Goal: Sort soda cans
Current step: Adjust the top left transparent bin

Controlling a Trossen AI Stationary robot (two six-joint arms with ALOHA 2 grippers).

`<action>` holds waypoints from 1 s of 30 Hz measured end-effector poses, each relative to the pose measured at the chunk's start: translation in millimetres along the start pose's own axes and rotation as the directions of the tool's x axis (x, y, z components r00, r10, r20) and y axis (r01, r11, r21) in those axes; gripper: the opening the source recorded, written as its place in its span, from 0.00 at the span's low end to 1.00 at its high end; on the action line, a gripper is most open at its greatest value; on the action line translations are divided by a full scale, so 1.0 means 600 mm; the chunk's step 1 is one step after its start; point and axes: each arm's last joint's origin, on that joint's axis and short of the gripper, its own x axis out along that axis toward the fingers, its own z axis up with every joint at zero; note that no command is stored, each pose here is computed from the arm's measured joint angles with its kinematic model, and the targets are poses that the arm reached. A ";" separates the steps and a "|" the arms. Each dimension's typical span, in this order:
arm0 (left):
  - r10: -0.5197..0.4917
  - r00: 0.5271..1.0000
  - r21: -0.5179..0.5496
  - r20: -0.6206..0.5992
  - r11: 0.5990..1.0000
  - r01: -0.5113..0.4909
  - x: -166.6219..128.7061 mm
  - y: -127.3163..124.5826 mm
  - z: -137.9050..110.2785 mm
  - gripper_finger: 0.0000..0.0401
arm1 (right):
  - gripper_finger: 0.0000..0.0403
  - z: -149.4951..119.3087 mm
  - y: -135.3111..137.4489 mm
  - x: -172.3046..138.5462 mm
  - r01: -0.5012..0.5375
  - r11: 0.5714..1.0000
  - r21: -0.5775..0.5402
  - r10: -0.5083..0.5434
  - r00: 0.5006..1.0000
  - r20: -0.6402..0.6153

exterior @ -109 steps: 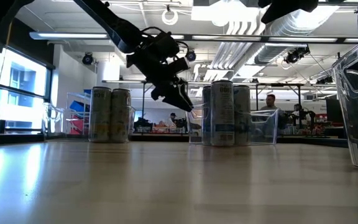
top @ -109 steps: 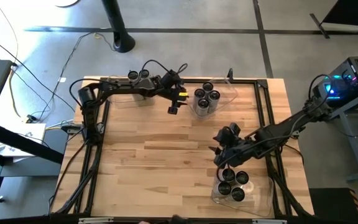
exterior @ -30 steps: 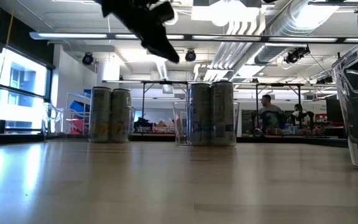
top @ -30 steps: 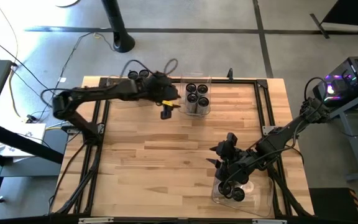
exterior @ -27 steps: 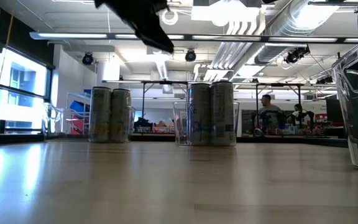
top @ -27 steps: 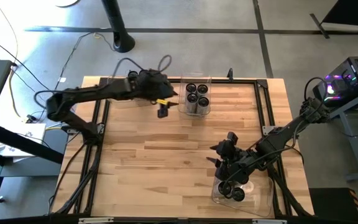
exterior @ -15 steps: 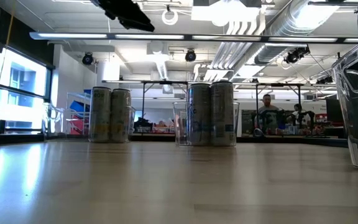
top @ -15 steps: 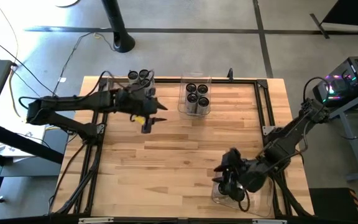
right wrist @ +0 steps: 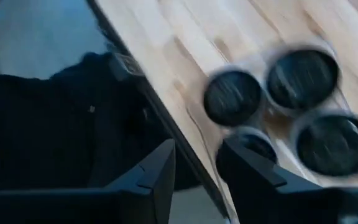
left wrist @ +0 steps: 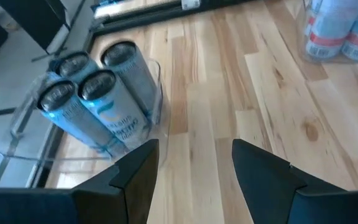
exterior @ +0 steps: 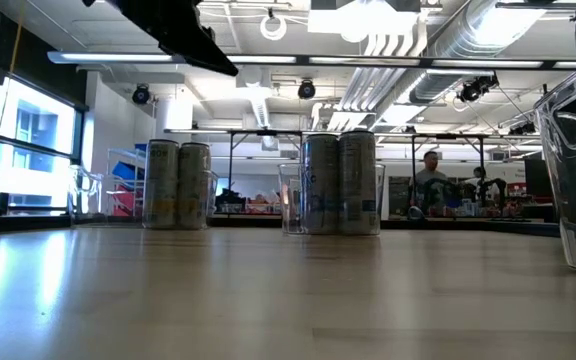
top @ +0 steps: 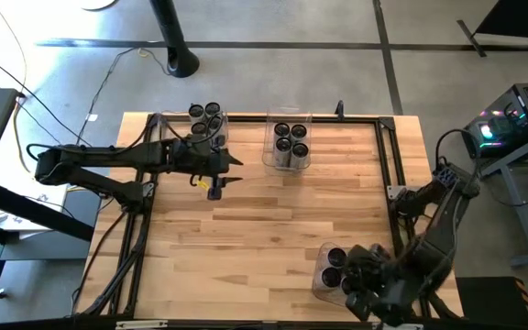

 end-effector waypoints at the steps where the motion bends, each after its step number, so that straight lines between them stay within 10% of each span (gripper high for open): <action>1: -0.002 1.000 0.000 -0.004 1.000 0.002 0.002 -0.001 -0.003 0.50 | 0.31 -0.006 -0.004 -0.001 0.030 0.999 0.011 -0.030 1.000 -0.002; 8: 0.211 0.975 -0.105 -0.069 0.970 -0.217 -0.008 0.009 -0.014 0.50 | 0.31 0.022 -0.050 0.007 0.305 0.952 0.001 -0.303 0.946 0.115; 12: 0.372 0.917 -0.155 -0.144 0.907 -0.392 -0.034 0.017 -0.021 0.50 | 0.31 0.089 -0.055 0.008 0.310 0.939 -0.152 -0.263 0.928 0.265; 22: 0.191 0.859 -0.280 -0.476 0.893 -0.353 -0.059 -0.014 -0.085 0.50 | 0.31 0.262 -0.074 0.066 0.412 0.774 -0.481 -0.258 0.899 0.354; 30: 0.165 0.848 -0.369 -0.505 0.846 -0.384 -0.050 -0.067 -0.156 0.50 | 0.31 0.318 -0.059 0.182 0.268 0.625 -0.733 -0.171 0.963 0.206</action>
